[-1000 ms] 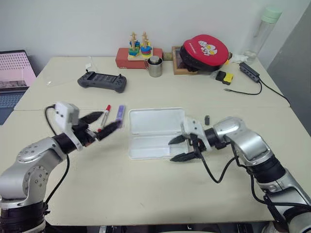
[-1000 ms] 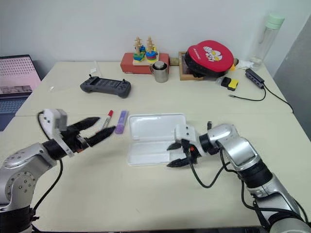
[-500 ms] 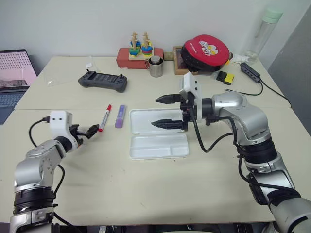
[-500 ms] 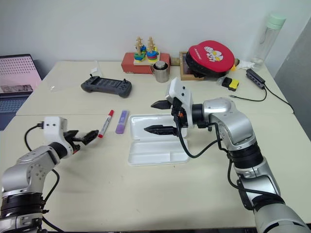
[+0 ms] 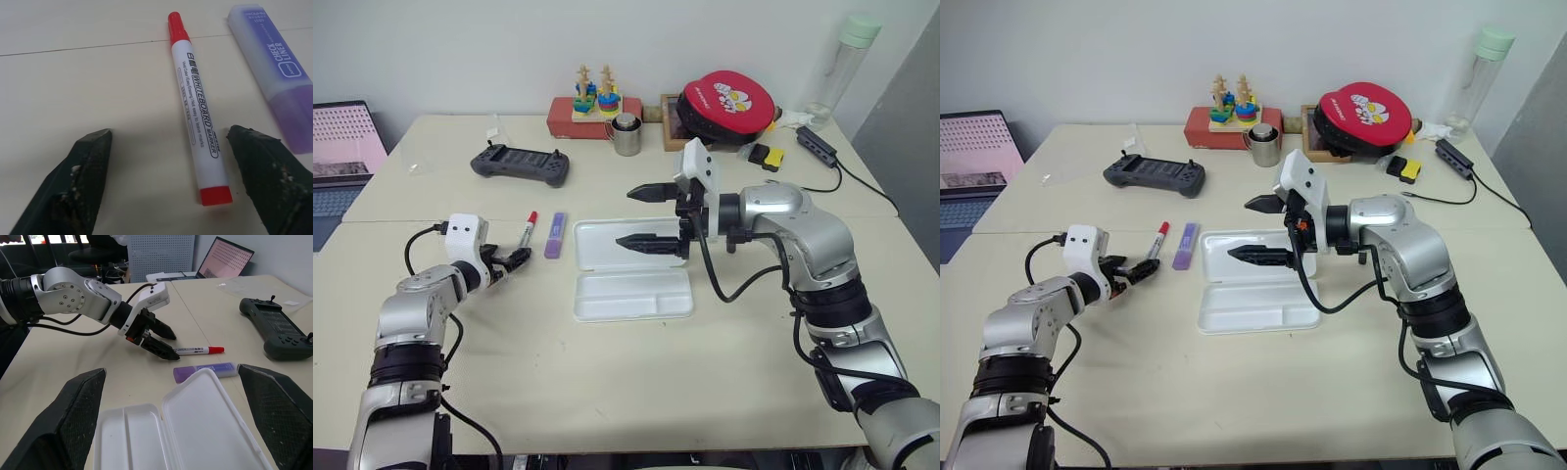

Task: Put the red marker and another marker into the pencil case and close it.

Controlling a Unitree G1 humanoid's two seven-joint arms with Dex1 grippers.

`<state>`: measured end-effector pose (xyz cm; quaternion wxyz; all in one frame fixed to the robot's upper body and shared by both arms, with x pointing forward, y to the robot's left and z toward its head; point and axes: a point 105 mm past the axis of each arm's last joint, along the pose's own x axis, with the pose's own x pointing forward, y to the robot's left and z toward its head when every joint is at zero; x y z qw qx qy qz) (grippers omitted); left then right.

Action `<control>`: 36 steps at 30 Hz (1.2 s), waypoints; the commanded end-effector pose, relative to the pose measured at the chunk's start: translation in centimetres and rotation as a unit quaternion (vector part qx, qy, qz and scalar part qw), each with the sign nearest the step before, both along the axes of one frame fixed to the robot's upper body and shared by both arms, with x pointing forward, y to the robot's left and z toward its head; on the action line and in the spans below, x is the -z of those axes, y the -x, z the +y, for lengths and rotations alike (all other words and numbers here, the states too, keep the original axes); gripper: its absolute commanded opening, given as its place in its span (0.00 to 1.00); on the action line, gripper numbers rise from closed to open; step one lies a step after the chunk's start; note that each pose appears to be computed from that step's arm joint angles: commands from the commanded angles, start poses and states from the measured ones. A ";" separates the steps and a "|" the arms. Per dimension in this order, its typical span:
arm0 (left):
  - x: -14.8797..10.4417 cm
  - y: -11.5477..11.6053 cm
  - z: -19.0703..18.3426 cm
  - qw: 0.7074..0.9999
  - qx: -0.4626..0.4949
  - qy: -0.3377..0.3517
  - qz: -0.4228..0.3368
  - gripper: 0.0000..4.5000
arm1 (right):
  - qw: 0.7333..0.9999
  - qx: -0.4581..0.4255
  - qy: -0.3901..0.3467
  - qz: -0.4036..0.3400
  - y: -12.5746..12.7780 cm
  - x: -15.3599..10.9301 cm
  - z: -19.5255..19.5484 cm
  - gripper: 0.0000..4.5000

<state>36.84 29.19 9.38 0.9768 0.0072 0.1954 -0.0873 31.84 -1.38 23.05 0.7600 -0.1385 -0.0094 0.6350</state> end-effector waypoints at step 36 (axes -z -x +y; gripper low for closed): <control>-12.9 5.2 -14.6 0.862 0.459 -0.026 -0.214 0.10 | 0.997 0.051 -0.007 -0.064 -0.7 -3.5 -5.7 1.00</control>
